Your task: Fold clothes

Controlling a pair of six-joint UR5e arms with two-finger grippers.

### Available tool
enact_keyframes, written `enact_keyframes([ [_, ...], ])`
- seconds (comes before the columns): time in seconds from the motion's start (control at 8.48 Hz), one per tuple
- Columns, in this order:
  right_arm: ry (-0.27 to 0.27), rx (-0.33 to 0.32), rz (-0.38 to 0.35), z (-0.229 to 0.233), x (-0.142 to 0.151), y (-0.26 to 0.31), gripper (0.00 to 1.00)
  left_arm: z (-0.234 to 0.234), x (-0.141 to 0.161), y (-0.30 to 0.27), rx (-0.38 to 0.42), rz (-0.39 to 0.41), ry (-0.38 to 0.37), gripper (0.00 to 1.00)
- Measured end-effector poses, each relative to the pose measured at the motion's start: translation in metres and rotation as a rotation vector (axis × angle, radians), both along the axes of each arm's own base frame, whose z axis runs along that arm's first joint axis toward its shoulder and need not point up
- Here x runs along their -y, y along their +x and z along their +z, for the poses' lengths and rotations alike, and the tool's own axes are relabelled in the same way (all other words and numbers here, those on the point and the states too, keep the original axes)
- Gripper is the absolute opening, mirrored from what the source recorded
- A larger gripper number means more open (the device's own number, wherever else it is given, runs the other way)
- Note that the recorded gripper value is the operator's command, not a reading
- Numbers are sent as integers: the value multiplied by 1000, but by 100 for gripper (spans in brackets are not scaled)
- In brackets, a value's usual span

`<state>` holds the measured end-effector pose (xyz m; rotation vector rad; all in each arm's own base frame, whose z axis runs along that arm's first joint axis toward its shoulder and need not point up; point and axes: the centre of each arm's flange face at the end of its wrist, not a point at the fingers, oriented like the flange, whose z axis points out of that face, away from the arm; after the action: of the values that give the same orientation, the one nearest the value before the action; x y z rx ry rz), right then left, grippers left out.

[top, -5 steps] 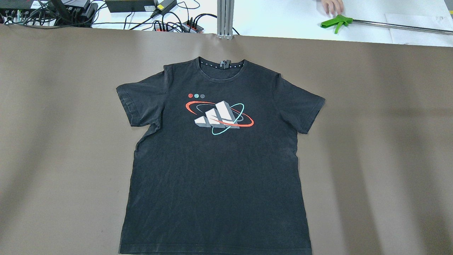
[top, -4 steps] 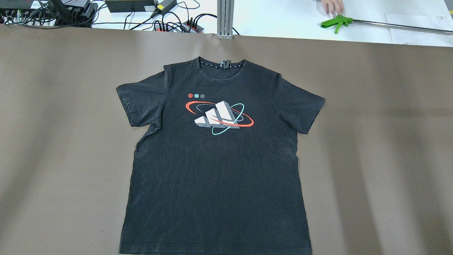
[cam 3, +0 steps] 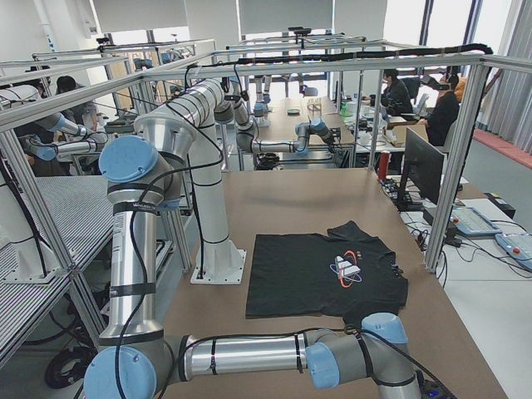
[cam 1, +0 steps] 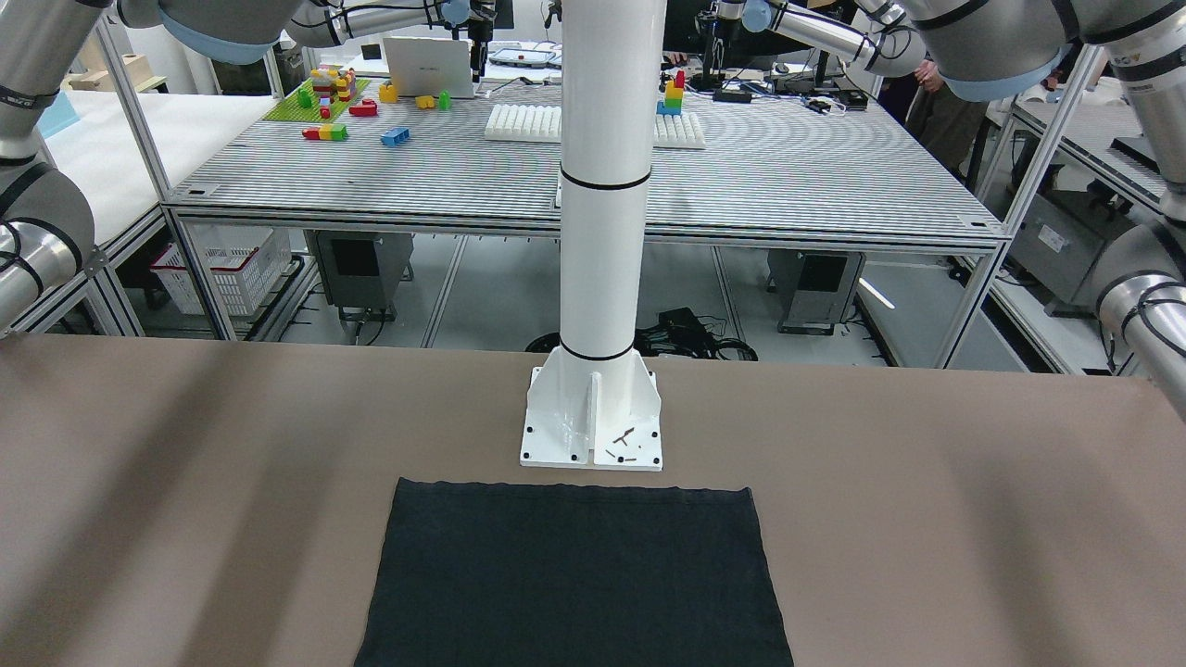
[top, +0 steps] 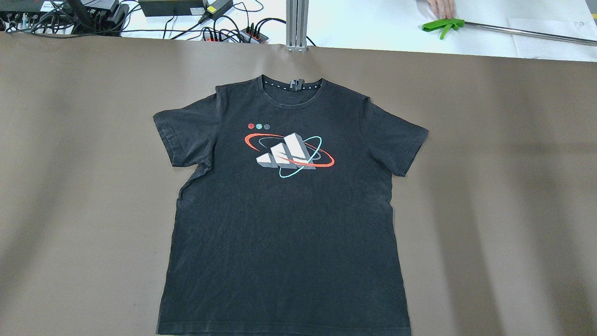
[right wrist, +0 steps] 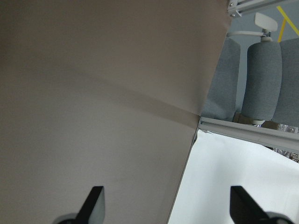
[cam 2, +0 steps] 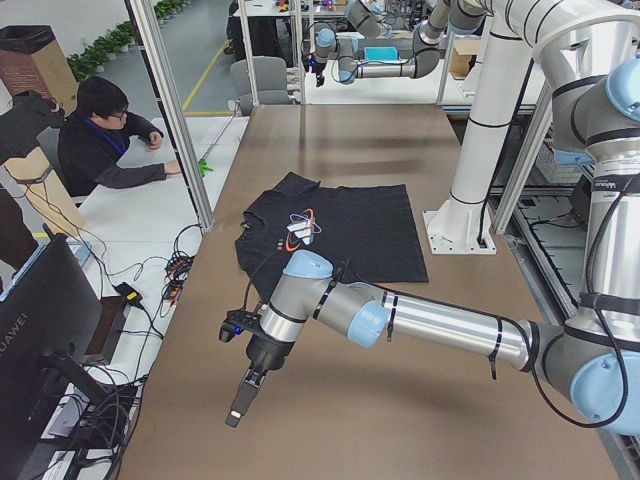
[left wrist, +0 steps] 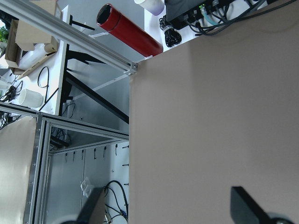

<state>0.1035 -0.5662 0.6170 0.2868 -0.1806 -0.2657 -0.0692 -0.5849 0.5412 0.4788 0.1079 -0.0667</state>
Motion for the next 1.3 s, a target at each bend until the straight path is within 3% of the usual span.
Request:
enact_keyframes([
  [0.47, 6, 18, 33, -4, 0, -1, 94, 7, -3, -4, 33, -8, 1, 95],
  [1.3, 32, 24, 31, -9, 3, -3, 94, 3, -3, 2, -16, 20, 6, 95],
])
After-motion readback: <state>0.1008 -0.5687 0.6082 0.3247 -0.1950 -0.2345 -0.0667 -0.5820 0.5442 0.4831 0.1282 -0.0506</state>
